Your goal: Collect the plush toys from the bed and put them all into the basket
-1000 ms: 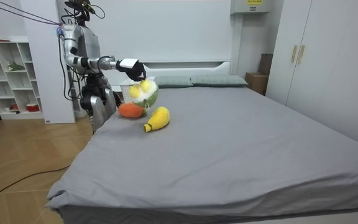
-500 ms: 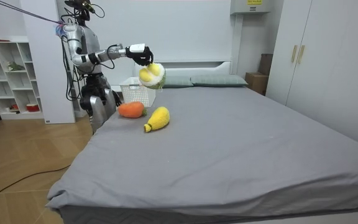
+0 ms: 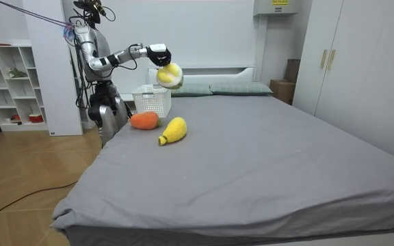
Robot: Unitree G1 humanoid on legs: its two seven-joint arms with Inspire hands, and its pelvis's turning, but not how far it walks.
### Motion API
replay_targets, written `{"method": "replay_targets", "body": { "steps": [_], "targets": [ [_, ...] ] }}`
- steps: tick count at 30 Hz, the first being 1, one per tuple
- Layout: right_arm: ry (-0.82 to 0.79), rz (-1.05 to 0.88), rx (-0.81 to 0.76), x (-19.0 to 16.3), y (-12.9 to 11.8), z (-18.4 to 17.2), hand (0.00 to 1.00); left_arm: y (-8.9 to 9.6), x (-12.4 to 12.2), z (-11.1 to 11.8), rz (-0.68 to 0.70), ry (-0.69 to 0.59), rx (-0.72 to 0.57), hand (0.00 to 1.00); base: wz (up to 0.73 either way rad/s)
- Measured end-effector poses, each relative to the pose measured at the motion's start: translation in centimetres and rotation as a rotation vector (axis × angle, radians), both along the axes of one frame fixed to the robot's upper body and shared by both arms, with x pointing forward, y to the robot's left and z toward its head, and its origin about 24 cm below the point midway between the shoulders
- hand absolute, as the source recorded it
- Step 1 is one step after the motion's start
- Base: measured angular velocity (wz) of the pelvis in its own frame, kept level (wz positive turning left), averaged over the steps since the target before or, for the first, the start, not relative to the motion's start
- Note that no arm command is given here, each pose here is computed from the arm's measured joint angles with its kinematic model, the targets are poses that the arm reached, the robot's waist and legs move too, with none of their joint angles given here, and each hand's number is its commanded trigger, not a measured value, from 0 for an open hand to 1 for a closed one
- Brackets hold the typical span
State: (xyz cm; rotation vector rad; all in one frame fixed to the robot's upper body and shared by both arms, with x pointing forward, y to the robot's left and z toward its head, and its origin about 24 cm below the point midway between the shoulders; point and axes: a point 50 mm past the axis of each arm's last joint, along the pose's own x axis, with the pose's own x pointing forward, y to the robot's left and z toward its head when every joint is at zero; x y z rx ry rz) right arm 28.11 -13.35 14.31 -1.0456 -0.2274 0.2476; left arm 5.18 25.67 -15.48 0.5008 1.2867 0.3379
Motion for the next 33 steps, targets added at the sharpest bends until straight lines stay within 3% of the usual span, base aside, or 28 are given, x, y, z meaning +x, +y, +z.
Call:
{"method": "replay_targets", "body": {
  "steps": [7, 20, 22, 23, 33],
  "targets": [
    [0.108, 0.147, 0.001, -0.2, 3.0, -0.9, 1.0, -0.7, 2.1, 0.2, -0.066, -0.047, -0.013, 0.0, 0.16],
    [0.263, 0.325, -0.036, -0.7, 8.2, -3.7, 1.0, -0.5, 3.0, 0.4, -0.082, -0.059, 0.0, 0.0, 0.09],
    [0.3, 0.347, -0.051, -0.9, 8.7, -4.4, 0.1, -0.2, 2.8, 0.5, -0.083, -0.053, 0.013, 0.0, 0.15],
    [0.308, 0.347, -0.053, -0.8, 8.7, -4.5, 0.0, -0.1, 2.9, 0.5, -0.085, -0.053, 0.015, 0.0, 0.16],
    [0.425, 0.344, -0.119, -0.9, 9.7, -7.9, 0.0, -0.3, 3.0, 0.5, -0.104, -0.05, 0.011, 0.0, 0.02]
  ]
}}
